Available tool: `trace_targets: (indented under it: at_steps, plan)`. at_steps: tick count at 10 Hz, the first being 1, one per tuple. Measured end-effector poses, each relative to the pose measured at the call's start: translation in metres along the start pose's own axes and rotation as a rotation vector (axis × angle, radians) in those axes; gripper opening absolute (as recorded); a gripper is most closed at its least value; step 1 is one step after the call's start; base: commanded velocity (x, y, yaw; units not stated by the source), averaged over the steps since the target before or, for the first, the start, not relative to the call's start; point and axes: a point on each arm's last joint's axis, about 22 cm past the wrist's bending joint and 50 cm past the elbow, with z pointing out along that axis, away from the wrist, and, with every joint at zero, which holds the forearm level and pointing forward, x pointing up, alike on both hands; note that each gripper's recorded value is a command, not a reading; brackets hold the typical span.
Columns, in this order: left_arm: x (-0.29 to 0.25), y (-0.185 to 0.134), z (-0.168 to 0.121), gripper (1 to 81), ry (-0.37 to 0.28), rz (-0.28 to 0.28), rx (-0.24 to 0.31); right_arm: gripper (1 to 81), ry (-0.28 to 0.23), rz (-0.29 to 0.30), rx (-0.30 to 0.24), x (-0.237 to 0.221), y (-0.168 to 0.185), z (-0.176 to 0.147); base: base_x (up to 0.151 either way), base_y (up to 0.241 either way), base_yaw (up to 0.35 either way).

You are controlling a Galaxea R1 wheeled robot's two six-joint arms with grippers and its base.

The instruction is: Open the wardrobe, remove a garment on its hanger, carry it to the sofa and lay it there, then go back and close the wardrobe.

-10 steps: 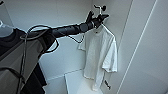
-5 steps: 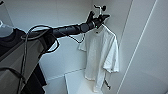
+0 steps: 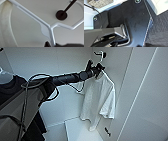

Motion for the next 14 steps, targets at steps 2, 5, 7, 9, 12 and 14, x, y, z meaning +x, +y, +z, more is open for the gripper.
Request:
trace_targets:
  at_steps: [2,5,7,9,12,14]
  plan:
    - [0.0,0.003,0.0,1.0,0.004,-0.001,-0.009,81.1,0.0,0.0,0.0,0.0,0.0,0.0,0.0,0.0,0.0]
    - [0.01,0.022,-0.006,1.0,-0.004,0.029,-0.024,81.1,0.002,0.01,-0.001,0.0,0.001,0.0,0.0,0.0,0.0]
    - [0.021,0.053,-0.006,1.0,-0.004,0.077,-0.054,81.1,0.002,0.012,-0.002,-0.001,0.001,0.0,0.0,0.0,0.0]
    - [0.026,0.057,-0.015,1.0,-0.009,0.097,-0.046,81.1,-0.008,0.0,-0.006,-0.002,0.005,-0.001,0.0,0.0,0.0]
    - [0.067,0.034,-0.069,1.0,0.045,0.122,0.047,81.1,-0.039,-0.089,0.005,0.012,0.002,0.003,0.0,0.0,0.0]
    - [0.089,0.023,-0.103,1.0,0.078,0.154,0.103,81.1,-0.059,-0.151,0.014,0.023,-0.002,0.005,0.0,0.0,0.0]
